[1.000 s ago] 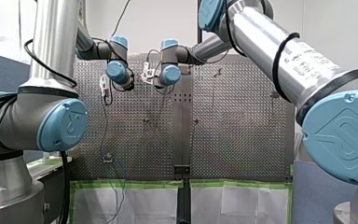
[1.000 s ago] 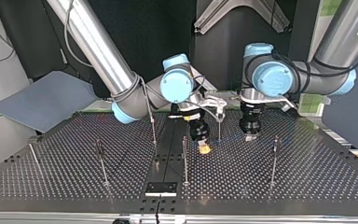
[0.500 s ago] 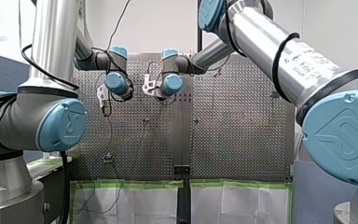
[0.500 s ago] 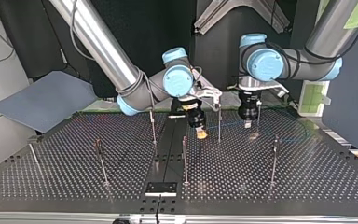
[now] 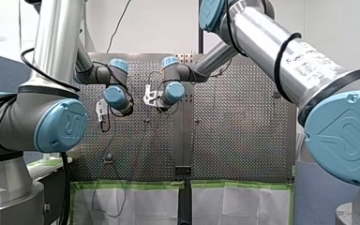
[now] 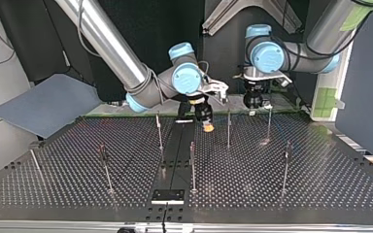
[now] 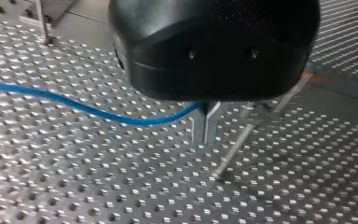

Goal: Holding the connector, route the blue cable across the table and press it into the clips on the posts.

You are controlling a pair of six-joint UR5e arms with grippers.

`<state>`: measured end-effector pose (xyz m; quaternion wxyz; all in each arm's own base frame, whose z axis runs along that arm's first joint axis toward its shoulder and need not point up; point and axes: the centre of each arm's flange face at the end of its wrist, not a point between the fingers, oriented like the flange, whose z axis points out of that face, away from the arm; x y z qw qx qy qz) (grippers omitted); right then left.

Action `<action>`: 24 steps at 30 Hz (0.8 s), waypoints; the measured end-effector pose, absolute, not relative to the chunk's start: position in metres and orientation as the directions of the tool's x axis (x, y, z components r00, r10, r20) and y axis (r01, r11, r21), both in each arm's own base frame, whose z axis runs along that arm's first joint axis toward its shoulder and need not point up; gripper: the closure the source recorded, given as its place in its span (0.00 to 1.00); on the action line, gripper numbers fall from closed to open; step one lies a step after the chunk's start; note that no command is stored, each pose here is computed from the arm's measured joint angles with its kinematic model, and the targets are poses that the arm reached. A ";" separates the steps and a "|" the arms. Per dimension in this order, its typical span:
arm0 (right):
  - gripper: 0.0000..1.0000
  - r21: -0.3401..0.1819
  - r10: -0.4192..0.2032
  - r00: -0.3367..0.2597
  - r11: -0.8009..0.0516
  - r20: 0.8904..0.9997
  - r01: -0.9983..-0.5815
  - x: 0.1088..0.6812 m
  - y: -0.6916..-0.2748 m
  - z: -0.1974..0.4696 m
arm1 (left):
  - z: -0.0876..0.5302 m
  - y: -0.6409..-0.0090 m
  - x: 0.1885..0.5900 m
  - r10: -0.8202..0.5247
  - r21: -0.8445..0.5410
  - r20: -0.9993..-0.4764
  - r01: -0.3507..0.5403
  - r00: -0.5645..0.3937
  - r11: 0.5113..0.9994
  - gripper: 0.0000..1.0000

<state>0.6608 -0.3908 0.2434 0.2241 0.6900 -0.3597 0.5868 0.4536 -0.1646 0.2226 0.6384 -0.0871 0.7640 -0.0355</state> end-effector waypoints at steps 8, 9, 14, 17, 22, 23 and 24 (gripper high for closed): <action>1.00 -0.108 -0.250 0.076 -0.645 0.965 -0.757 0.658 -0.383 0.231 | 0.191 -0.165 0.435 -0.170 -0.151 -0.961 -0.098 -0.219 0.984 1.00; 1.00 -0.107 -0.252 0.079 -0.645 0.964 -0.757 0.658 -0.383 0.230 | 0.188 -0.166 0.435 -0.168 -0.150 -0.960 -0.097 -0.223 0.984 1.00; 1.00 -0.099 -0.269 0.102 -0.642 0.958 -0.760 0.652 -0.379 0.215 | 0.175 -0.168 0.441 -0.172 -0.160 -0.959 -0.074 -0.223 0.984 1.00; 1.00 -0.095 -0.278 0.114 -0.640 0.954 -0.763 0.648 -0.378 0.208 | 0.175 -0.168 0.446 -0.178 -0.169 -0.961 -0.061 -0.212 0.984 1.00; 1.00 -0.095 -0.289 0.123 -0.635 0.949 -0.767 0.642 -0.379 0.200 | 0.174 -0.168 0.450 -0.184 -0.177 -0.961 -0.053 -0.206 0.983 1.00; 1.00 -0.095 -0.291 0.122 -0.633 0.949 -0.768 0.641 -0.380 0.199 | 0.173 -0.169 0.452 -0.184 -0.178 -0.961 -0.051 -0.207 0.983 1.00; 1.00 -0.096 -0.292 0.121 -0.631 0.949 -0.769 0.640 -0.382 0.199 | 0.172 -0.169 0.453 -0.184 -0.178 -0.961 -0.047 -0.207 0.983 1.00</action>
